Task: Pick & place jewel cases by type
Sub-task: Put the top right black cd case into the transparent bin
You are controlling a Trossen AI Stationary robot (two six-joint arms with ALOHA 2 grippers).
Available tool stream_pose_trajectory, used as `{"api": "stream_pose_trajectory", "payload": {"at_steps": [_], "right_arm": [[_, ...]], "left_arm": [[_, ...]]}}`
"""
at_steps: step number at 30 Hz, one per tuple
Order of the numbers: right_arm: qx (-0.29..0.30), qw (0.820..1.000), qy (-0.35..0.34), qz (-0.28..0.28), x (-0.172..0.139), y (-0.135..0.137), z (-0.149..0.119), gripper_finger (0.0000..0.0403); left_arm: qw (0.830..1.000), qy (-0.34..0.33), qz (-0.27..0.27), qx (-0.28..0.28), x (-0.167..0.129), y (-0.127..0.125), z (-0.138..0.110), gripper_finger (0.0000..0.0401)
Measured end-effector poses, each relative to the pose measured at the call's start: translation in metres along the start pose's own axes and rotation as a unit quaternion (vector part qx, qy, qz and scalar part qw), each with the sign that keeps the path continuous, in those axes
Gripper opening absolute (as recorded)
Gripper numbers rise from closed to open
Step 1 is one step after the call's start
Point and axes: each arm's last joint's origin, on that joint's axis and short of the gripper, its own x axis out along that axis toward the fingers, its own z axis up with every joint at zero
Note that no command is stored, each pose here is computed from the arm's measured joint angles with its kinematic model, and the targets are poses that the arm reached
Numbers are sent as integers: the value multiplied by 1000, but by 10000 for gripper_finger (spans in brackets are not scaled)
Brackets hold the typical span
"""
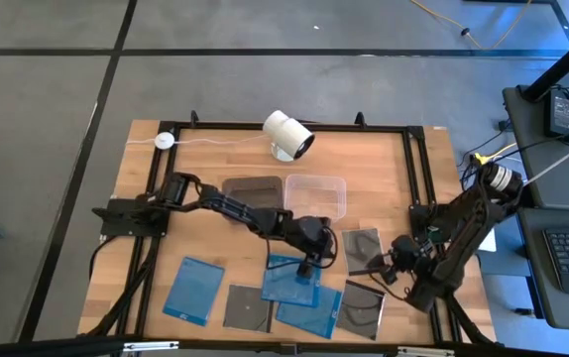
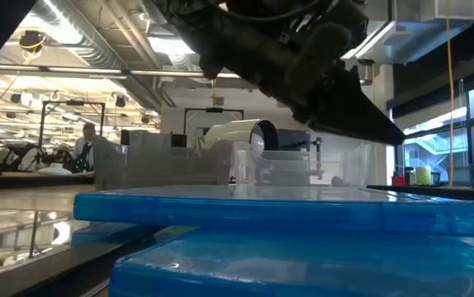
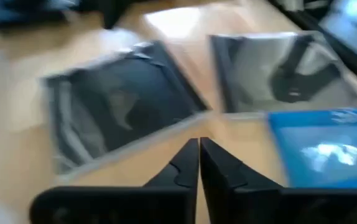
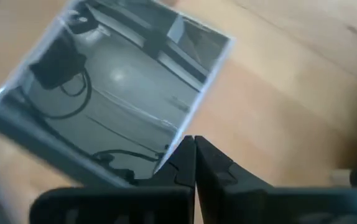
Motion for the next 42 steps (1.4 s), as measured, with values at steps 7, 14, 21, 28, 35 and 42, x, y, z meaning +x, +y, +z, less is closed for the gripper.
{"api": "stream_pose_trajectory", "payload": {"at_steps": [7, 14, 21, 28, 35, 42], "right_arm": [[57, 998, 19, -7, 16, -1, 6, 10], [55, 997, 46, 18, 34, 6, 10, 7], [53, 997, 53, 18, 39, 10, 18, 11], [34, 998, 50, 30, 43, 16, 23, 13], [-5, 999, 28, 38, 48, 20, 31, 13], [-54, 997, 19, 43, 55, 26, 43, 14]], "left_arm": [[999, 15, 31, -7, 4, 10, -9, 2], [999, 25, 37, -15, 12, 16, -20, 2], [998, 51, 38, -21, 16, 15, -30, 1], [996, 60, 72, -13, 21, 17, -36, 2], [994, 78, 77, -9, 21, 15, -39, 4], [978, 131, 166, -3, 18, 16, -46, 5]]}}
